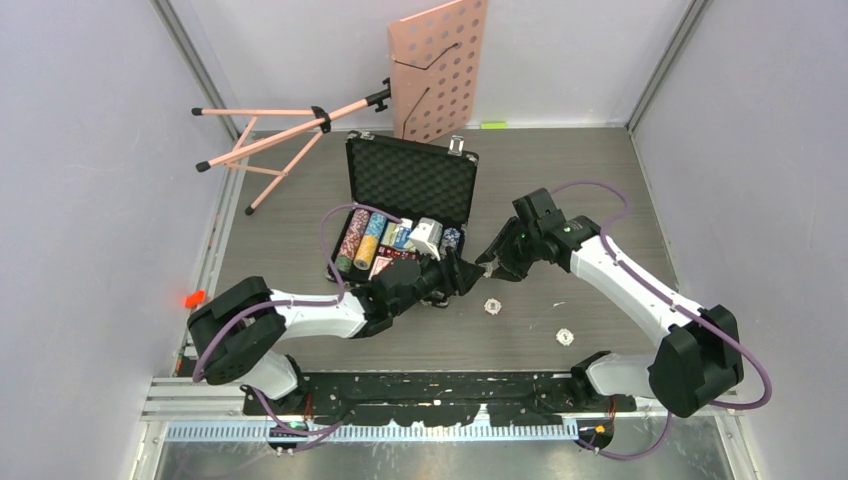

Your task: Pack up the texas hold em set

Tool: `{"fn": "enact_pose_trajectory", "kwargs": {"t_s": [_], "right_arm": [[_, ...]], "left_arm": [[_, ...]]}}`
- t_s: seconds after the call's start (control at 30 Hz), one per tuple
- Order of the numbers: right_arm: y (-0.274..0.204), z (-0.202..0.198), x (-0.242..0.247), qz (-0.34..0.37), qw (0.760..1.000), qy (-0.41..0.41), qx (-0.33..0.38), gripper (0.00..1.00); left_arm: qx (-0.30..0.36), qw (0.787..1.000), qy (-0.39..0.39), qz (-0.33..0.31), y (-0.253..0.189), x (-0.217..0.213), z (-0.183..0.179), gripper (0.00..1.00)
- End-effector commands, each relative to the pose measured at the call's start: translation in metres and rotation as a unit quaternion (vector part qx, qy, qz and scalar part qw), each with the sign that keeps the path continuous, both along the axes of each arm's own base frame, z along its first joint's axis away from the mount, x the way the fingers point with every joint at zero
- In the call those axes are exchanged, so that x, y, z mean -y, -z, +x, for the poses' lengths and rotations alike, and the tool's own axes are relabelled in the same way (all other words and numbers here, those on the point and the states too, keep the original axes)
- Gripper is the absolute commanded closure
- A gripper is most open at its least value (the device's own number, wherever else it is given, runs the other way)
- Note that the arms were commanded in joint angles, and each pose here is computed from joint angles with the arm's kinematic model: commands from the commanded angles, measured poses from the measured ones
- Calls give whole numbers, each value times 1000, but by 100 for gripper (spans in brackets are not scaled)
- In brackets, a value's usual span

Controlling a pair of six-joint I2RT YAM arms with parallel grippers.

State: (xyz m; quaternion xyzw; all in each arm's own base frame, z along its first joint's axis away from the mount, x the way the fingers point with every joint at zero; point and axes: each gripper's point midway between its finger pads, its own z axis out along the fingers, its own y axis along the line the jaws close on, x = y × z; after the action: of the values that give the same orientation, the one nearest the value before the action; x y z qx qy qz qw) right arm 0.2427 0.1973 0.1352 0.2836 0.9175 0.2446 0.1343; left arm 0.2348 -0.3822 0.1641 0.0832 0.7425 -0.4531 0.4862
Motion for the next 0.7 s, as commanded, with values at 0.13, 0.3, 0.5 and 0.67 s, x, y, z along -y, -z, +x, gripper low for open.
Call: {"fn": "enact_pose_trajectory", "kwargs": {"t_s": [0.13, 0.3, 0.5, 0.67], "right_arm": [[-13, -1, -11, 40, 999, -6, 19, 79], [-13, -2, -12, 48, 999, -8, 21, 79], [-13, -4, -14, 55, 998, -13, 22, 79], [-16, -3, -15, 56, 997, -30, 35, 75]], "left_arm": [[4, 1000, -15, -12, -15, 12, 11, 47], [-8, 1000, -19, 3, -5, 15, 14, 51], [-18, 1000, -21, 10, 3, 18, 16, 74], [-7, 1000, -16, 21, 7, 16, 15, 99]]}}
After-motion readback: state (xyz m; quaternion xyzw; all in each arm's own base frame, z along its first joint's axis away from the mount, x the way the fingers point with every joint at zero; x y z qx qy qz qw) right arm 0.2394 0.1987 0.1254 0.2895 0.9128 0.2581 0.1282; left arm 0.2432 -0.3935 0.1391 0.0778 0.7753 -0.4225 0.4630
